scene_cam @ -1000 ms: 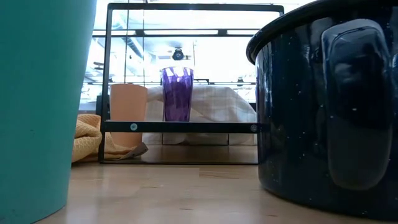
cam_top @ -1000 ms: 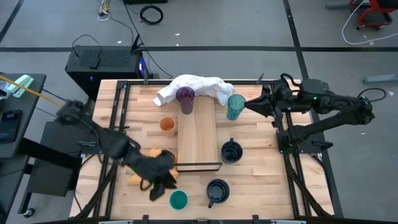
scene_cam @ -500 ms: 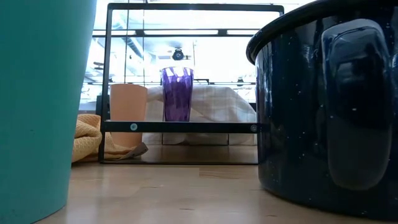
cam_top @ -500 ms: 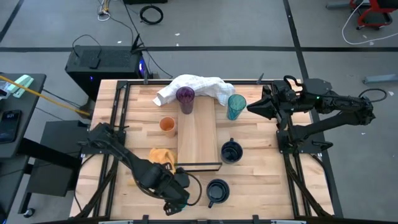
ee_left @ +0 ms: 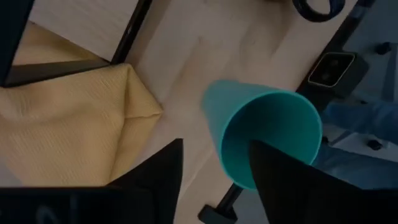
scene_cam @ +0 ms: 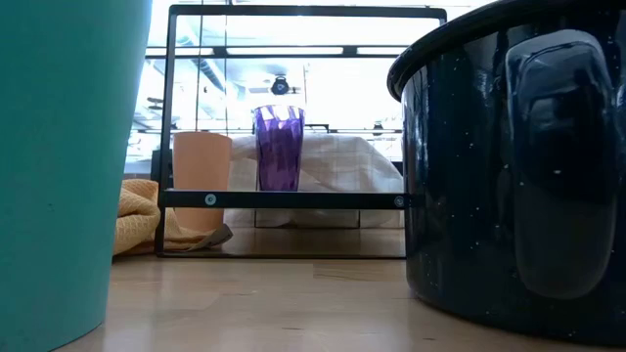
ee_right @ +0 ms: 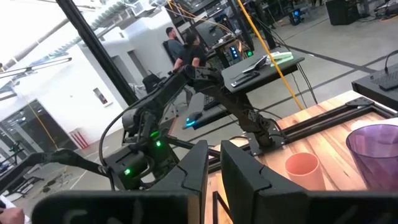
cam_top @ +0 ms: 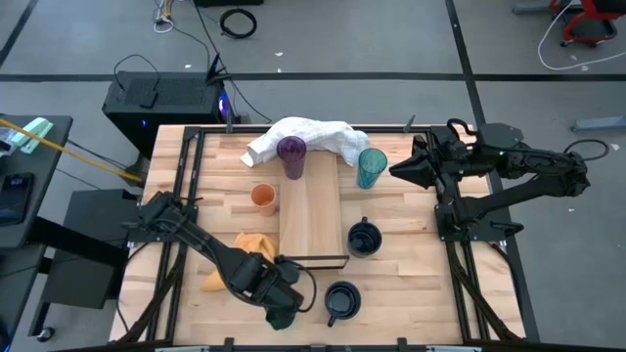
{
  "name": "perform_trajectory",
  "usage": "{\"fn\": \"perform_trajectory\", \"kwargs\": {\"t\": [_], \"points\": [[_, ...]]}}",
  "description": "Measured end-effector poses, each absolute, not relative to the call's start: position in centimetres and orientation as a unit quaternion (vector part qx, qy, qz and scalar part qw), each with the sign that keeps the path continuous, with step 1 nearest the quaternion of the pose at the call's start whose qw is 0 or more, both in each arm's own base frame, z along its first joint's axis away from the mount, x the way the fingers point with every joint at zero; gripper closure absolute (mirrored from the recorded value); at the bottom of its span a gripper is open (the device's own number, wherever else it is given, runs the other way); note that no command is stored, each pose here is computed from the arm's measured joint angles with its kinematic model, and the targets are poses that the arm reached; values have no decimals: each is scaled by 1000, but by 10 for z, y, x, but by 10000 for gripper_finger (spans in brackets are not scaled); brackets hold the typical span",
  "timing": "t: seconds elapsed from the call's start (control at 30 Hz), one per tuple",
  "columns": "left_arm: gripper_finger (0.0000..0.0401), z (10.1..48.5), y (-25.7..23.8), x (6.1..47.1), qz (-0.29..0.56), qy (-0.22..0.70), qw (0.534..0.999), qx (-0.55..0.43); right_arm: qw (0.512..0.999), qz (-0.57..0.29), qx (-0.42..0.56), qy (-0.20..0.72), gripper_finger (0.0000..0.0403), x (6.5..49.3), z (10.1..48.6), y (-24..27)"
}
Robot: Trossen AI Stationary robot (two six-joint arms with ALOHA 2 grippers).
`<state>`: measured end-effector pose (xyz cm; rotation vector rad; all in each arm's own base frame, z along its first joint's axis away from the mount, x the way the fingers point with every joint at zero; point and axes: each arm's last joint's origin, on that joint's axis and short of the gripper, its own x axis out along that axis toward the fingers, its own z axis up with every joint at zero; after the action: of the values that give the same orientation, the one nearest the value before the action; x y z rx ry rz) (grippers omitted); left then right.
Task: Stack small to large cups/mugs on shelf
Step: Put the light blue cup on the shelf
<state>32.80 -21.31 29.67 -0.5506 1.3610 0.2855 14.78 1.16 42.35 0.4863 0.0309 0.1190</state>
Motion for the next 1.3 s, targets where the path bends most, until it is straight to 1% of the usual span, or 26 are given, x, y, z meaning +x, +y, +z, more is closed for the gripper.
{"fn": "perform_trajectory", "kwargs": {"t": [0.13, 0.23, 0.47, 0.63, 0.97, 1.3], "points": [[191, 297, -211, 330, 145, 614, 726, -273, 968, 59, 243, 15, 351, 148, 423, 12], [186, 296, -210, 332, 154, 612, 721, -286, 968, 59, 244, 16, 351, 148, 423, 12], [194, 289, -213, 334, 157, 623, 708, -293, 968, 59, 244, 16, 351, 148, 423, 12], [188, 284, -219, 334, 146, 633, 701, -295, 968, 59, 244, 16, 351, 148, 423, 12], [194, 274, -228, 337, 139, 641, 696, -293, 968, 59, 244, 16, 351, 148, 423, 12], [192, 261, -232, 343, 140, 648, 693, -284, 967, 59, 248, 17, 351, 148, 423, 12]]}}
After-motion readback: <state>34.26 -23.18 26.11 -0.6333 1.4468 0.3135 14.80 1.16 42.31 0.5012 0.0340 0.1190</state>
